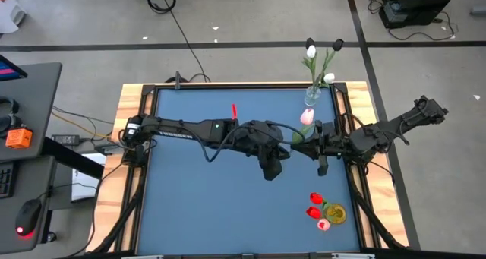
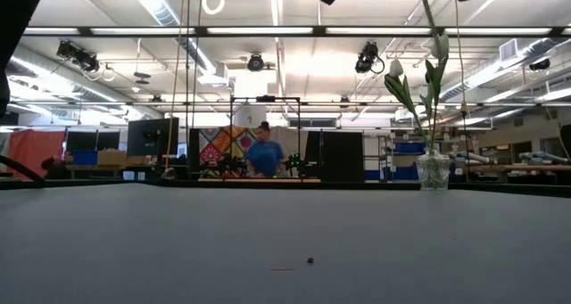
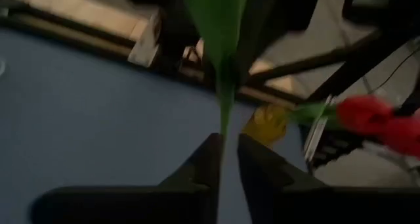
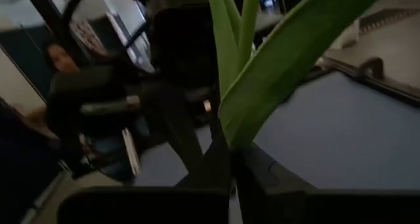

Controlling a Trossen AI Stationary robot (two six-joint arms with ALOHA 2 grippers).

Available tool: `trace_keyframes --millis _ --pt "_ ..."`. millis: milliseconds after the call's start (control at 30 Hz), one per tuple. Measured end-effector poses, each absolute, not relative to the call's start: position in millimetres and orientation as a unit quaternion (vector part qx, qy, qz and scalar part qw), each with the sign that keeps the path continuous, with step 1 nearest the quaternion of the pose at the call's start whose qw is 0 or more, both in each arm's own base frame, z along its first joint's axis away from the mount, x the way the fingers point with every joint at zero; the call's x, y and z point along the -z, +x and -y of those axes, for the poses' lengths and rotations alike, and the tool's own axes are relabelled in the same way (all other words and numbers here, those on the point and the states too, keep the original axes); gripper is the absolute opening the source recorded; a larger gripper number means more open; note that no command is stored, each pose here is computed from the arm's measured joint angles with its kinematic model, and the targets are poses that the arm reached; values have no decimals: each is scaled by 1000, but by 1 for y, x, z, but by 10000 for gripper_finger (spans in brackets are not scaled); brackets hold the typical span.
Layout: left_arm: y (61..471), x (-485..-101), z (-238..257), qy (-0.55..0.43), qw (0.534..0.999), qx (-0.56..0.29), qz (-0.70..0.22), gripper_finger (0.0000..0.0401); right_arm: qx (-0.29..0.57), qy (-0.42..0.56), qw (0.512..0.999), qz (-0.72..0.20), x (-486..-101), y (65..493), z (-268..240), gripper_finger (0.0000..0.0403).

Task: Sort flowers into vase by color
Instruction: Put the pink flower into the yellow vase

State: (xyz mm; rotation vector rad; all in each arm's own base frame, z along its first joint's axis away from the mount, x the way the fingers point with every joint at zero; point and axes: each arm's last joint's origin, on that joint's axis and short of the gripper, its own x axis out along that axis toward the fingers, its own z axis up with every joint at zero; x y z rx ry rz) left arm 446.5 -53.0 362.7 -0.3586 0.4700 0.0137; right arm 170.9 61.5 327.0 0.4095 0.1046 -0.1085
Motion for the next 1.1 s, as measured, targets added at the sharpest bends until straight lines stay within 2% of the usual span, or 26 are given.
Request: trace_keyframes --millis 167,300,533,700,967,1100 --pt "437 -357 53 -169 942 -18 -288 123 60 203 972 -101 -320 157 -58 9" --pt "427 -368 56 -164 944 -14 -285 150 29 216 964 -153 -314 140 -58 9" --pt "397 -402 62 -103 961 -72 -247 147 -34 248 936 -247 -309 106 -57 9" --pt "396 -389 66 -95 956 -78 -268 139 -82 259 914 -302 -320 82 -55 8" --pt "396 -351 73 -132 938 -111 -300 139 -162 272 905 -284 -333 71 -65 8" --pt "380 -356 73 -137 942 -144 -270 139 -186 254 912 -264 -337 76 -78 8"
